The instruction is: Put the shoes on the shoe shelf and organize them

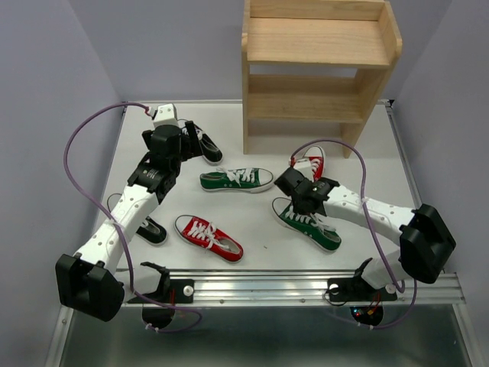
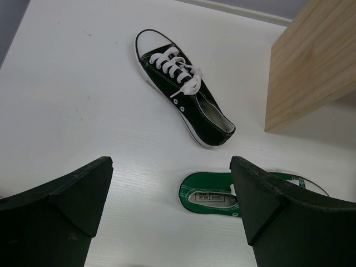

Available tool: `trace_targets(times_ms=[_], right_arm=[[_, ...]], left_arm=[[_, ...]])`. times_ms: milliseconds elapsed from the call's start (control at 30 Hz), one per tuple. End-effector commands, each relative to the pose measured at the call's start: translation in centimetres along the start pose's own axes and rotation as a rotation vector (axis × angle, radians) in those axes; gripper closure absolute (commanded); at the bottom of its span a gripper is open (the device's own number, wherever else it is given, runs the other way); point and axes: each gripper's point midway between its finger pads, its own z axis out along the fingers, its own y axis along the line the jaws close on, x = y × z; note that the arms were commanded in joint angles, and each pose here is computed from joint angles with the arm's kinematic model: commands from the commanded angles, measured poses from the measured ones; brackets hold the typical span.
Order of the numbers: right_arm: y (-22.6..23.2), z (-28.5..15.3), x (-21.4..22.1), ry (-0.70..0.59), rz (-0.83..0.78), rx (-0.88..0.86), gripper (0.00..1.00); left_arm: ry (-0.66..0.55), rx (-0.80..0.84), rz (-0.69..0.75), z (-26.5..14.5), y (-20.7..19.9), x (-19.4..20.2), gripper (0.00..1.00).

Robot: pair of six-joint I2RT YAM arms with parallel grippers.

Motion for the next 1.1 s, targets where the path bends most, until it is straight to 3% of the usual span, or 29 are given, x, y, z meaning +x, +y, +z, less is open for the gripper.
trace_targets(times_ms=[0, 200, 233, 267, 300, 400, 600, 933, 1067], right_arm=[[3.3, -0.2, 1.8, 0.024, -0.032, -0.155, 0.99], [2.6, 0.7, 0.9, -0.021, -0.031, -0.12, 0.97], [2.2, 1.0, 0.6, -0.029, -0.022, -0.109, 0.9], [2.1, 1.2, 0.3, -0.039, -0.011, -0.112, 0.68], [1.9, 1.3, 0.0, -0.046, -0.003, -0.109, 0.53], [0.9, 1.5, -0.9, -0.075, 0.035, -0.087, 0.27], [0.0, 1.6, -1.6, -0.108, 0.118, -0.034, 0.26], [-2.9, 1.3, -3.0, -0.157, 0.449, 0.004, 0.26], [-2.9, 1.8, -2.3, -0.123, 0.473, -0.011, 0.26]], left_arm=[[-0.027, 0.011, -0.018, -0.1, -0.3, -0.8, 0.01], [-0.024, 0.022, -0.018, 0.1, -0.6, -0.9, 0.01], [-0.025, 0.022, -0.018, 0.1, -0.6, -0.9, 0.01], [-0.022, 0.024, -0.018, 0.1, -0.7, -0.8, 0.01], [-0.021, 0.026, -0.019, 0.1, -0.7, -0.9, 0.01], [-0.022, 0.026, -0.022, 0.0, -0.7, -0.9, 0.01], [-0.025, 0.03, -0.028, -0.1, -0.7, -0.9, 0.01], [-0.02, 0.029, -0.026, -0.3, -0.5, -0.6, 0.01], [-0.021, 0.031, -0.027, -0.3, -0.6, -0.6, 0.01]])
